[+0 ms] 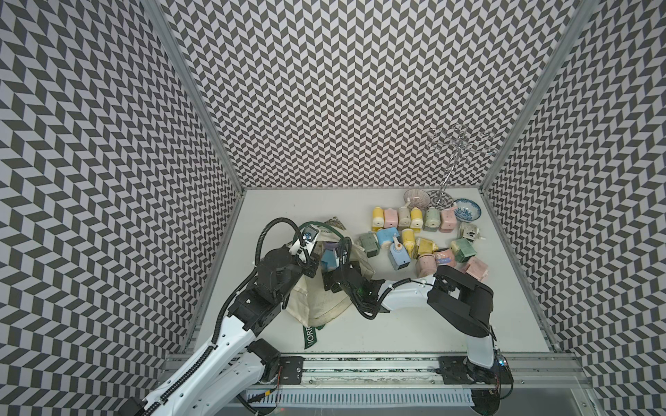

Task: Take out the pencil sharpeners from the tote bags
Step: Pick up the pencil sharpener from the canvas bag.

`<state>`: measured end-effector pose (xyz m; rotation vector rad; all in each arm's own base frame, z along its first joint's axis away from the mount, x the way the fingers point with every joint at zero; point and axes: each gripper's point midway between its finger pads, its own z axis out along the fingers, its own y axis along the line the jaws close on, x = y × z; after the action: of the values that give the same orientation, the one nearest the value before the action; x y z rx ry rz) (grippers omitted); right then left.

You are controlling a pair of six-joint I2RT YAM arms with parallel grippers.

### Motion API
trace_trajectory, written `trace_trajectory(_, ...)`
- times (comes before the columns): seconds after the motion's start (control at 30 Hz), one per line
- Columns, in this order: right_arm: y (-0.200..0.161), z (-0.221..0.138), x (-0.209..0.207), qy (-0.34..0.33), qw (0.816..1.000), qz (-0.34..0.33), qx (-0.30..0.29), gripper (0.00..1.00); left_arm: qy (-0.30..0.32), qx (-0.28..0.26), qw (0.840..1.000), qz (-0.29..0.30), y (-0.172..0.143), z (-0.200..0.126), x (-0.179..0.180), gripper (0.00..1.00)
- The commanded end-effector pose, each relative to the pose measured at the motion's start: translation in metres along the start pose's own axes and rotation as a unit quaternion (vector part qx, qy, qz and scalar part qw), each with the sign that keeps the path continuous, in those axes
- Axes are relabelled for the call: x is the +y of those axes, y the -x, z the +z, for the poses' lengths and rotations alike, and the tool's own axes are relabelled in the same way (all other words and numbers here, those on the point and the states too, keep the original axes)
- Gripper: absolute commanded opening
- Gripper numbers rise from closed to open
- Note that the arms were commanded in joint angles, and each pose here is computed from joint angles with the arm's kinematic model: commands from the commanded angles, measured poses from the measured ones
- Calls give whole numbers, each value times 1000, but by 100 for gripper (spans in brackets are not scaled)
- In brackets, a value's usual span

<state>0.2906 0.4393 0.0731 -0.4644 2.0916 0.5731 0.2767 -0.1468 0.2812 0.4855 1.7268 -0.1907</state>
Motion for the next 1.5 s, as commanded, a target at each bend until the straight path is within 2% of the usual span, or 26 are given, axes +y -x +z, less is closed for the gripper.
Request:
trace_trajectory(0.0,5,-24,66,180,982,-50,6,93,-9,-71,997,-10,47,-13,0,0)
trace_trajectory(0.07,2,-31,68,196,979,-62,2,92,-10,-71,997,-10,47,-13,0,0)
trace_trajectory(0.13,4,-33,59,180,982,-63,-11,93,-11,-71,997,-10,47,-12,-1,0)
trace_trajectory(0.3,15,-24,13,45,997,-43,-35,95,-12,-69,998,-9,46,-11,-2,0)
trace_trajectory(0.47,23,-32,-37,-96,993,-32,-62,96,-12,-69,998,-8,45,-11,-2,0)
trace_trajectory(0.57,32,-41,-47,-112,989,-33,-93,98,-12,-69,997,-8,46,-11,-2,0)
trace_trajectory(0.8,34,-18,-22,-72,988,-108,-83,100,-15,-67,998,-8,45,-10,-3,0)
trace_trajectory(1.07,18,7,-8,-28,991,-123,-52,100,-19,-68,998,-8,45,-10,-4,0)
trace_trajectory(1.2,5,12,2,3,991,-128,-30,92,-19,-65,998,-7,44,-9,-5,0)
trace_trajectory(1.33,0,4,23,72,988,-132,-19,84,-18,-67,998,-7,44,-10,-4,0)
trace_trajectory(1.47,3,-8,30,99,986,-135,-19,83,-18,-67,998,-7,44,-10,-4,0)
